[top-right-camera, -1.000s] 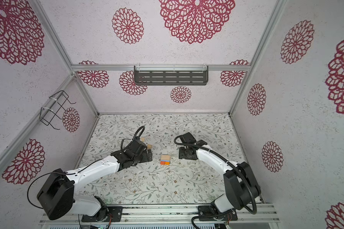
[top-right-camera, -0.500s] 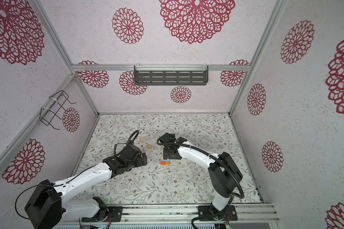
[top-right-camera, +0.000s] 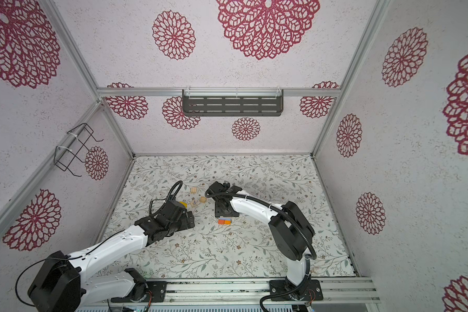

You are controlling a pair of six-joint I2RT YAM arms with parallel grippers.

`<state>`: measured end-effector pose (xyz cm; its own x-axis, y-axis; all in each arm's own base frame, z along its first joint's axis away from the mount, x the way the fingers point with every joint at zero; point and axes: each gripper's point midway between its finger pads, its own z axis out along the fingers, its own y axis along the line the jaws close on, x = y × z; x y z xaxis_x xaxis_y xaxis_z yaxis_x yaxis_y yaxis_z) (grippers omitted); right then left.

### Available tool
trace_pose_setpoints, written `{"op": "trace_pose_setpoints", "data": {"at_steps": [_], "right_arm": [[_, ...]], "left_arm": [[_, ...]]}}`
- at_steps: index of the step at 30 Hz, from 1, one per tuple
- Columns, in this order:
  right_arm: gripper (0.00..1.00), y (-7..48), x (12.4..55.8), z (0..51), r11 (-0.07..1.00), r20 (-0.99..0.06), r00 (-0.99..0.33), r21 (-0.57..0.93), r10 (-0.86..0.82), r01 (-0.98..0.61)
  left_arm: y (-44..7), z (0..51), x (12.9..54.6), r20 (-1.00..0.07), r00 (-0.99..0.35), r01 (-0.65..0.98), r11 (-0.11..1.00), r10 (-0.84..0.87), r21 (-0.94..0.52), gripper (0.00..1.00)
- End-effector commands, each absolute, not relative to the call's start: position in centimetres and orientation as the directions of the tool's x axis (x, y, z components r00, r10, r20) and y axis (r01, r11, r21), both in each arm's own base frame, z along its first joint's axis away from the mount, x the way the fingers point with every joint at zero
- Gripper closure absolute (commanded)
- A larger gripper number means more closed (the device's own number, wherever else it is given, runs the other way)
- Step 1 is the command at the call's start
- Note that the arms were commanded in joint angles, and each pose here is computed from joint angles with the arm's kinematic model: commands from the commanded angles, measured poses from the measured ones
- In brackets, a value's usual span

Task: Build the wood block tower
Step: 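Carry the lime-green block with the right gripper above the plank, then lower the lime-green block with the right gripper onto the plank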

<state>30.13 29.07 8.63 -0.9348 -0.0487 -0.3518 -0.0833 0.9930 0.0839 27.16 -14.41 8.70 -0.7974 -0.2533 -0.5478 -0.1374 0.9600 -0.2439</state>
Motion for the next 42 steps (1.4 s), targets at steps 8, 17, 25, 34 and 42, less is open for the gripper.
{"op": "trace_pose_setpoints", "data": {"at_steps": [8,17,25,34,42], "right_arm": [[0.43,29.33,30.45,8.83,0.995,-0.359,-0.932,0.072,-0.042,-0.072],[0.42,29.44,30.48,8.84,0.995,-0.361,-0.932,0.076,-0.035,-0.067],[0.42,29.54,30.63,8.85,0.995,-0.362,-0.932,0.095,0.005,-0.031],[0.42,29.68,30.34,8.86,0.994,-0.356,-0.934,0.107,0.027,-0.013],[0.42,29.81,30.25,8.81,0.995,-0.355,-0.934,0.105,0.037,0.000]], "left_arm": [[-14.36,8.67,27.59,-0.548,-0.791,-0.143,0.953,-0.273,-0.267,0.03],[-14.19,8.78,27.58,-0.548,-0.789,-0.144,0.951,-0.277,-0.273,0.03],[-13.94,8.88,27.54,-0.549,-0.788,-0.145,0.951,-0.278,-0.274,0.03],[-13.88,8.78,27.42,-0.547,-0.788,-0.144,0.949,-0.282,-0.282,0.03],[-13.52,8.96,27.21,-0.551,-0.782,-0.145,0.946,-0.289,-0.290,0.03]]}}
